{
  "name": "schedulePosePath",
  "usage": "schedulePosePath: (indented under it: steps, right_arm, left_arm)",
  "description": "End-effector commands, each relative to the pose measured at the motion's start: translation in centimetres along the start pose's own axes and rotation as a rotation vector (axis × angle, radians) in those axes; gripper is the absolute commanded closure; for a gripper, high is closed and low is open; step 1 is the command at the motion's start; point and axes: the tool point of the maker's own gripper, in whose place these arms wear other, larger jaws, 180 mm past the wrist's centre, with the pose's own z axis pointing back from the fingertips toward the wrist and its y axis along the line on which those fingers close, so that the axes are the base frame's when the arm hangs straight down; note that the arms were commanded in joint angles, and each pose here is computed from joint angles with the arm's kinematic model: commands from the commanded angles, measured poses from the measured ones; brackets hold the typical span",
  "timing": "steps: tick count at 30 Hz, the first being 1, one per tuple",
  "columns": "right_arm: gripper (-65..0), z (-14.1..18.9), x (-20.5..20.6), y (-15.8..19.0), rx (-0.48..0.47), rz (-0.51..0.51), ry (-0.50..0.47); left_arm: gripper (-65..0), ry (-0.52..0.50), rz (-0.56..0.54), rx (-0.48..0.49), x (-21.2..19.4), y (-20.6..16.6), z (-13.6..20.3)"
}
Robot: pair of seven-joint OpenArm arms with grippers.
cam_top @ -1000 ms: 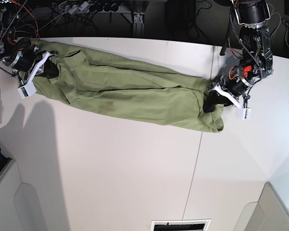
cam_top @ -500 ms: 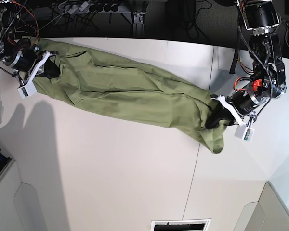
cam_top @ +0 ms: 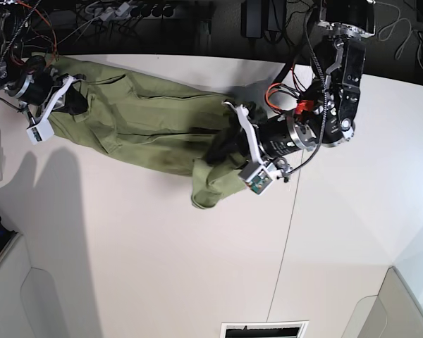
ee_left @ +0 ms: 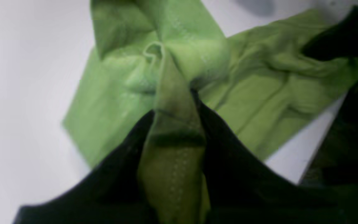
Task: Layout the t-shirt on the table in an organized manner, then fold the t-shirt properly
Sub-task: 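Fold the grasped end with the left gripper toward the right gripper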
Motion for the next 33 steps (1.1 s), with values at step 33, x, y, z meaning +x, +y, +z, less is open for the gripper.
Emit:
schedulePosePath:
  steps: [33]
  right_arm:
    - [0.0,0.5,0.9,-0.3,-0.004,0.015,-0.022]
  left_arm:
    - [-18.3,0.065,-0.154,-0.19,0.1,-8.5,-6.3]
